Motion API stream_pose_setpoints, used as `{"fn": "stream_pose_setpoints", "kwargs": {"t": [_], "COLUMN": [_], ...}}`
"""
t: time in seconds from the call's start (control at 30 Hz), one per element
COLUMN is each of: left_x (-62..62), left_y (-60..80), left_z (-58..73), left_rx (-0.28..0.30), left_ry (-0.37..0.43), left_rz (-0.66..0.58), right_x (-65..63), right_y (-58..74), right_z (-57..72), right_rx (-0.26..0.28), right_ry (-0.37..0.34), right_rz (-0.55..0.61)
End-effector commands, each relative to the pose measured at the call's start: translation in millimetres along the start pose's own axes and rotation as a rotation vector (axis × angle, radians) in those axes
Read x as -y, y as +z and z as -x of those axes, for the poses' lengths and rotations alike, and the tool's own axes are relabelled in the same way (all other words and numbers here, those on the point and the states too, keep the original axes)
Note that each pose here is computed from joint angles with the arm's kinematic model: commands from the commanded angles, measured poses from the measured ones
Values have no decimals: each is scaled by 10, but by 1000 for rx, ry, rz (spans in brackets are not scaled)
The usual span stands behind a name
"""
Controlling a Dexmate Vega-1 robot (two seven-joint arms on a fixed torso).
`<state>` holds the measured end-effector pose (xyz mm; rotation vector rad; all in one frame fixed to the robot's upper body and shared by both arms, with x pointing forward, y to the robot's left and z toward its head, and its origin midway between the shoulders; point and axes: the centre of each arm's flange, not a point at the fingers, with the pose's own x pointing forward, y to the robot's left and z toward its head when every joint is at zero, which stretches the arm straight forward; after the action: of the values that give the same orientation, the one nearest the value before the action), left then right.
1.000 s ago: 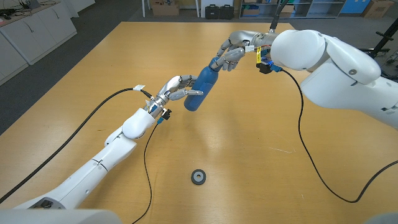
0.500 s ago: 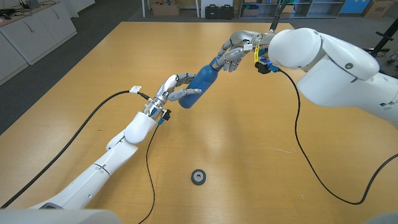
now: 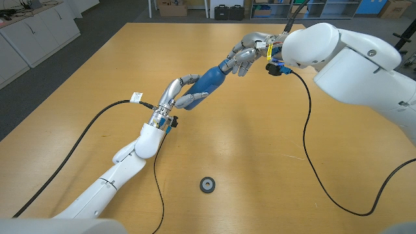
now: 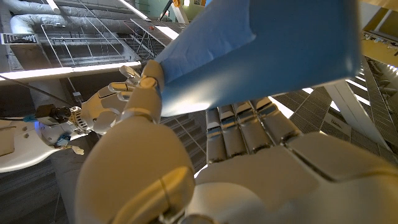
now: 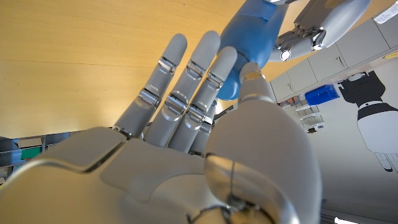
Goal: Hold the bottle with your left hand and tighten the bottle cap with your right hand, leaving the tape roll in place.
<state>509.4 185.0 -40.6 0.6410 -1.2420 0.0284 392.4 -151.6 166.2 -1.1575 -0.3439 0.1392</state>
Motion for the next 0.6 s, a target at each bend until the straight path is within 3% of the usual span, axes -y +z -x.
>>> {"fn": "stream_pose_setpoints", "kwargs": {"t": [0.03, 0.37, 0.6], "left_x": [75, 196, 239], "left_y": [84, 170, 177], "left_z": [157, 269, 294], "left_rx": [65, 167, 183], "left_ry": [142, 263, 271], "left_rz": [-164, -371, -408], "right_x": [30, 66, 65], "right_y": [-66, -182, -268], "right_z": [-5, -38, -65], "right_rx": [-12, -66, -90], "right_ry": [28, 128, 178], "right_rz": [-73, -266, -365]}}
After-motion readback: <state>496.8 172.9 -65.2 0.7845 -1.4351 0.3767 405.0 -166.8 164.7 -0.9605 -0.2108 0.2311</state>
